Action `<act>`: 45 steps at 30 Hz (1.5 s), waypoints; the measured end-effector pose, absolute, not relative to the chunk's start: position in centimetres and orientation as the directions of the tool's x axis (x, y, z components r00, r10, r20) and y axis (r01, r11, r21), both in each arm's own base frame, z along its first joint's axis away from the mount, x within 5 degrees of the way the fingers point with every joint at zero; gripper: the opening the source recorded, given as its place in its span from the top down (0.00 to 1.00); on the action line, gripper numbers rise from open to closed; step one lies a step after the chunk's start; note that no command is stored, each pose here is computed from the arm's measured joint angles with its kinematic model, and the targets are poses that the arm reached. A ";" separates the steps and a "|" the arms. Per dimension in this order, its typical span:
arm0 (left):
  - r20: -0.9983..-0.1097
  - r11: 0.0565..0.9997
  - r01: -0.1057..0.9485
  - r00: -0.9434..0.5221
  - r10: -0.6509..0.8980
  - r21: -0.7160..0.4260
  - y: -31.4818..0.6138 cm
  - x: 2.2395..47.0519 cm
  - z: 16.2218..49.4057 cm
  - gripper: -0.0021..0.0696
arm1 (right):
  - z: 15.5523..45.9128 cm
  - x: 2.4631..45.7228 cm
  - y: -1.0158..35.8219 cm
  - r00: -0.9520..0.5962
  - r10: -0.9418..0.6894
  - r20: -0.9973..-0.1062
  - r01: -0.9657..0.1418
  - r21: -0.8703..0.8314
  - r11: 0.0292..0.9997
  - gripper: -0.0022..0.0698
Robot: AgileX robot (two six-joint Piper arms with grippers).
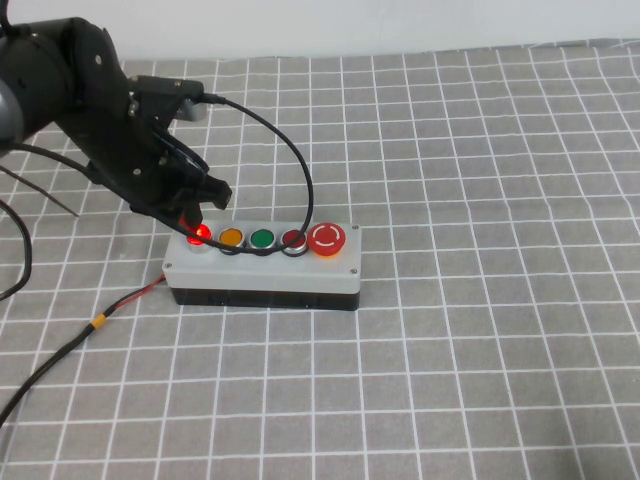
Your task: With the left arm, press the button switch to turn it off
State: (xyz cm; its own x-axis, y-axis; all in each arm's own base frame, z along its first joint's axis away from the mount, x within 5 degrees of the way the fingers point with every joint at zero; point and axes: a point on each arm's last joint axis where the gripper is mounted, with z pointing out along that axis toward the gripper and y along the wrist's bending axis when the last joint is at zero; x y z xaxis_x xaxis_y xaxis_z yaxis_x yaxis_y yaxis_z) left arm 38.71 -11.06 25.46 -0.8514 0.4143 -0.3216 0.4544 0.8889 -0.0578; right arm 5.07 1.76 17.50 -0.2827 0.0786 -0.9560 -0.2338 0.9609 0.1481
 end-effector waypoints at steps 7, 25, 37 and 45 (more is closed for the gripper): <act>-0.477 0.886 0.463 -0.782 0.401 -0.015 -10.5 36.6 31.3 0.98 | 17.5 5.1 1.8 -0.283 0.079 -0.956 -0.234 0.148 0.961 0.99; -0.922 0.924 0.382 -0.354 0.157 0.011 -4.7 13.8 36.0 0.98 | 17.5 5.1 1.8 -0.283 0.079 -0.956 -0.234 0.148 0.961 0.99; -0.989 0.935 0.354 -0.144 0.044 -0.010 -2.0 3.5 28.7 0.98 | 17.5 5.1 1.8 -0.283 0.079 -0.956 -0.234 0.148 0.961 0.99; -0.986 0.933 0.358 -0.163 0.032 -0.029 -1.8 2.7 25.7 0.98 | 17.5 5.1 1.8 -0.283 0.079 -0.956 -0.234 0.148 0.961 0.99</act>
